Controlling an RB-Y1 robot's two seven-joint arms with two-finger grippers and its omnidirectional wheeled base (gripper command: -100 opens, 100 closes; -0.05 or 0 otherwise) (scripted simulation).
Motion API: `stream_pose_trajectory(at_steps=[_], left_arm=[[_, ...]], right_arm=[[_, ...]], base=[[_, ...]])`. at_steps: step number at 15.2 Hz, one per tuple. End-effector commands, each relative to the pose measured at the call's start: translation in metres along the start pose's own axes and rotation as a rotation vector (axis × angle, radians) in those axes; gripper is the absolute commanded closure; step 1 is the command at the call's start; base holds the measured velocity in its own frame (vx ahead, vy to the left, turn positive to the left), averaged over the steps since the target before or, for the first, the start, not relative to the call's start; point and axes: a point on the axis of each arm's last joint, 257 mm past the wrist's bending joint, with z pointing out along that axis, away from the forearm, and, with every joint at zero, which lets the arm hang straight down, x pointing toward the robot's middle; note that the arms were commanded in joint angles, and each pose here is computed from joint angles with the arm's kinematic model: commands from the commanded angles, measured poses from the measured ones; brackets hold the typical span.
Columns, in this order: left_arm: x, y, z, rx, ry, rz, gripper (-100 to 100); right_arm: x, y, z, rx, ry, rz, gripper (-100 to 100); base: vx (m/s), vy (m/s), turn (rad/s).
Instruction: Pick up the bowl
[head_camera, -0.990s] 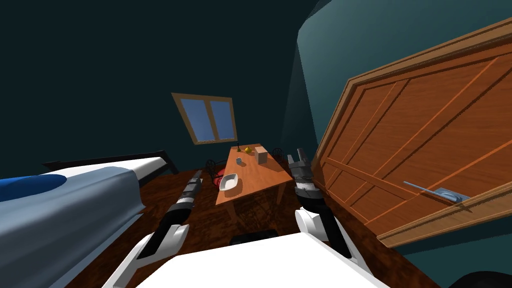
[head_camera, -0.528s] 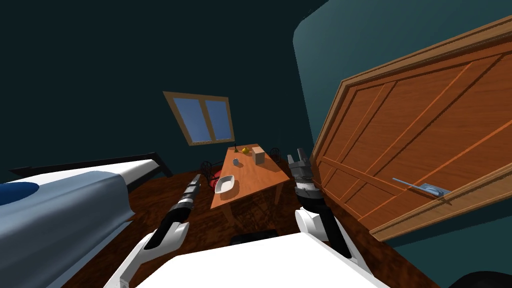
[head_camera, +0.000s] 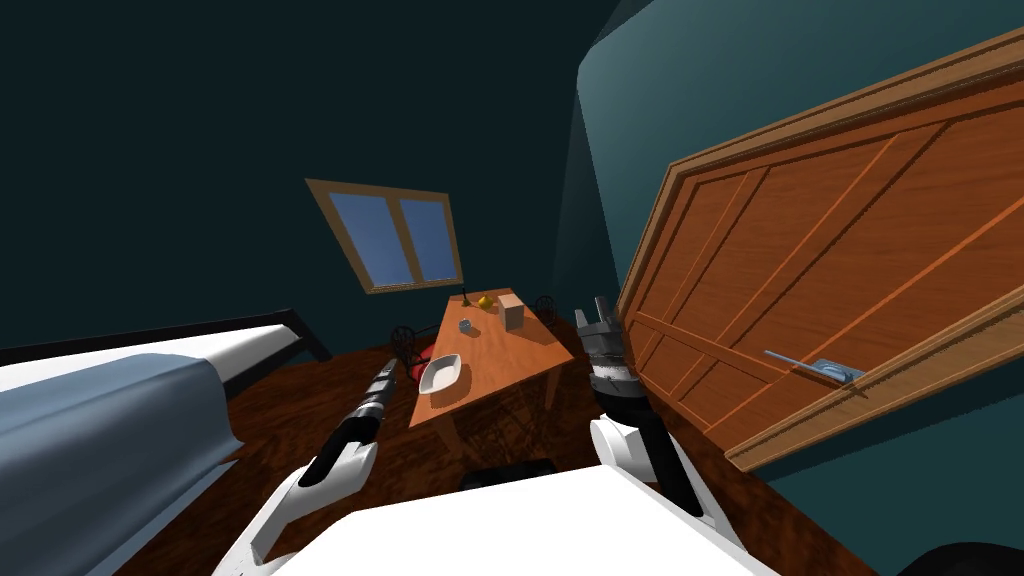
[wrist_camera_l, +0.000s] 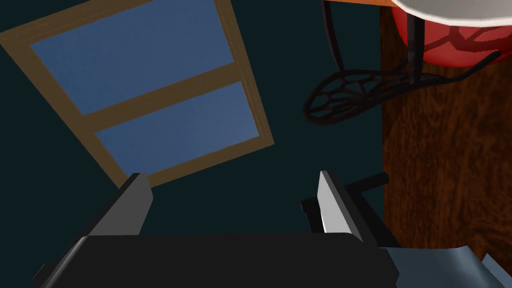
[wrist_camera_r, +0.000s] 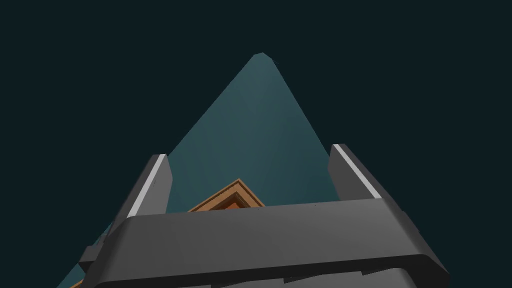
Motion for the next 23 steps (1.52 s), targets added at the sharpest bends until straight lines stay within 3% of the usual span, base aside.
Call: stream_pose_trajectory(at_steps=[1,2,3,5,8,13,17,22,23], left_arm=[[-0.003,0.025,0.003,-0.067,-0.012,-0.017,-100],[-0.005,0.041,0.004,-0.111,-0.019,-0.031,-100],[-0.005,0.042,0.004,-0.114,-0.019,-0.031,-100],[-0.006,0.072,0.005,-0.201,-0.032,-0.062,-100],[-0.006,0.090,0.004,-0.249,-0.037,-0.078,-100],[0.004,0.146,-0.005,-0.410,-0.046,-0.148,-100],[0.014,0.170,-0.012,-0.480,-0.045,-0.182,-100],[0.045,0.214,-0.034,-0.611,-0.029,-0.256,-100],[0.039,0.205,-0.027,-0.581,-0.035,-0.239,-100]], right_arm=[[0.000,0.000,0.000,0.000,0.000,0.000,0],[0.000,0.000,0.000,0.000,0.000,0.000,0],[0.000,0.000,0.000,0.000,0.000,0.000,0],[0.000,0.000,0.000,0.000,0.000,0.000,0],[0.000,0.000,0.000,0.000,0.000,0.000,0],[0.000,0.000,0.000,0.000,0.000,0.000,0],[0.000,0.000,0.000,0.000,0.000,0.000,0],[0.000,0.000,0.000,0.000,0.000,0.000,0],[0.000,0.000,0.000,0.000,0.000,0.000,0]], base=[[0.030,-0.042,-0.076],[0.041,-0.050,-0.124],[0.040,-0.042,-0.085],[0.048,-0.045,-0.089],[0.040,-0.038,-0.062],[0.046,-0.036,-0.082],[0.047,-0.025,-0.056],[0.063,-0.014,-0.068],[0.043,-0.007,-0.018]])
